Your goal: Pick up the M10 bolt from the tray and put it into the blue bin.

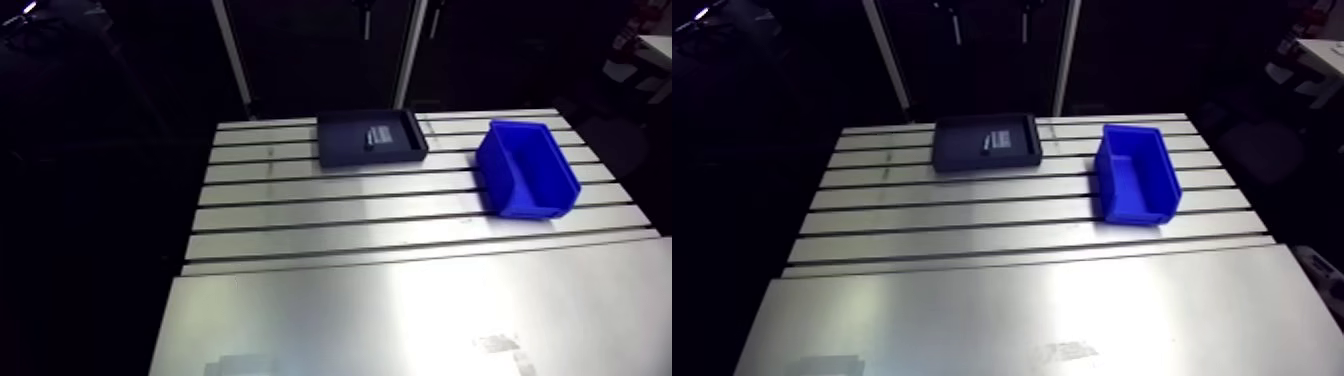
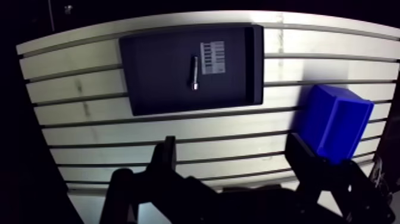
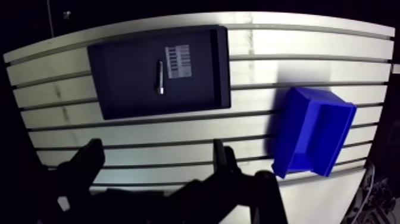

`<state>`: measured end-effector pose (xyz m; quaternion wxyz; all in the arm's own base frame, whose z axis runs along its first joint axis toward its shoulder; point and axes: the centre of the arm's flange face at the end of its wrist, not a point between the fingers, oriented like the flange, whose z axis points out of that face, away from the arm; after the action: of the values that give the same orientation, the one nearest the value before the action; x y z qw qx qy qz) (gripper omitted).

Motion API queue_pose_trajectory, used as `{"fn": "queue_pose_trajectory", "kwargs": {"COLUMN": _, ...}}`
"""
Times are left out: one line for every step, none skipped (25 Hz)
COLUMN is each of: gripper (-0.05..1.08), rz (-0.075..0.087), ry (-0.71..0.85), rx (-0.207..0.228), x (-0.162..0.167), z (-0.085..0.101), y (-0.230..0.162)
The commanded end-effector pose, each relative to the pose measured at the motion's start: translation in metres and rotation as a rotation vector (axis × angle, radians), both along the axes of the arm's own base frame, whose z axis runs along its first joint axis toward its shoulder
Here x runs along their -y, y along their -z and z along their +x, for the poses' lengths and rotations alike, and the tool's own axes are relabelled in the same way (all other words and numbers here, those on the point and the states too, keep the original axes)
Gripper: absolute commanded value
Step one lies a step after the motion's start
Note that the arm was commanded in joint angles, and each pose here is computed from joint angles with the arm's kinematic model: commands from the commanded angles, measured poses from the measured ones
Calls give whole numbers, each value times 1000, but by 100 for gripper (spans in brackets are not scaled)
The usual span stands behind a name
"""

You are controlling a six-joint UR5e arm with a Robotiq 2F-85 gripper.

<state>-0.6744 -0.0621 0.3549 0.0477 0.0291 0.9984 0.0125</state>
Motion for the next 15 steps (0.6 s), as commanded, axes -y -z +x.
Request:
{"fn": "queue_pose_trajectory", "kwargs": {"gripper": 1, "rz": -11, "ry": 10, "rx": -6, "x": -1, "z": -3, "y": 14}}
{"fn": "queue_pose_trajectory", "kwargs": {"gripper": 1, "rz": -12, "ry": 16, "rx": -2, "x": -2, "z": -3, "y": 18}}
{"fn": "queue_pose_trajectory", "kwargs": {"gripper": 1, "rz": -12, "ry": 17, "rx": -2, "x": -3, "z": -3, "y": 18}}
{"fn": "queue_pose_trajectory", "kwargs": {"gripper": 1, "rz": -10, "ry": 17, "rx": -3, "x": -3, "z": -3, "y": 19}}
{"fn": "queue_pose_trajectory", "kwargs": {"gripper": 1, "rz": -11, "ry": 19, "rx": -11, "x": -4, "z": -4, "y": 21}}
{"fn": "queue_pose_trajectory", "kwargs": {"gripper": 1, "rz": -10, "ry": 19, "rx": -20, "x": -4, "z": -3, "y": 24}}
{"fn": "queue_pose_trajectory", "kwargs": {"gripper": 1, "rz": -9, "ry": 17, "rx": -25, "x": -4, "z": -3, "y": 29}}
{"fn": "queue_pose_trajectory", "kwargs": {"gripper": 1, "rz": -10, "ry": 17, "rx": -20, "x": -4, "z": -2, "y": 35}}
{"fn": "queue_pose_trajectory", "kwargs": {"gripper": 1, "rz": -7, "ry": 19, "rx": -14, "x": -5, "z": 0, "y": 40}}
{"fn": "queue_pose_trajectory", "kwargs": {"gripper": 1, "rz": -6, "ry": 15, "rx": -11, "x": -4, "z": 1, "y": 46}}
{"fn": "queue_pose_trajectory", "kwargs": {"gripper": 1, "rz": -7, "ry": 15, "rx": -8, "x": -4, "z": 3, "y": 53}}
{"fn": "queue_pose_trajectory", "kwargs": {"gripper": 1, "rz": -7, "ry": 14, "rx": -8, "x": -3, "z": 4, "y": 59}}
{"fn": "queue_pose_trajectory", "kwargs": {"gripper": 1, "rz": -6, "ry": 12, "rx": -11, "x": -1, "z": 6, "y": 64}}
{"fn": "queue_pose_trajectory", "kwargs": {"gripper": 1, "rz": -5, "ry": 11, "rx": -4, "x": 0, "z": 7, "y": 74}}
{"fn": "queue_pose_trajectory", "kwargs": {"gripper": 1, "rz": -6, "ry": 8, "rx": 5, "x": 2, "z": 7, "y": 84}}
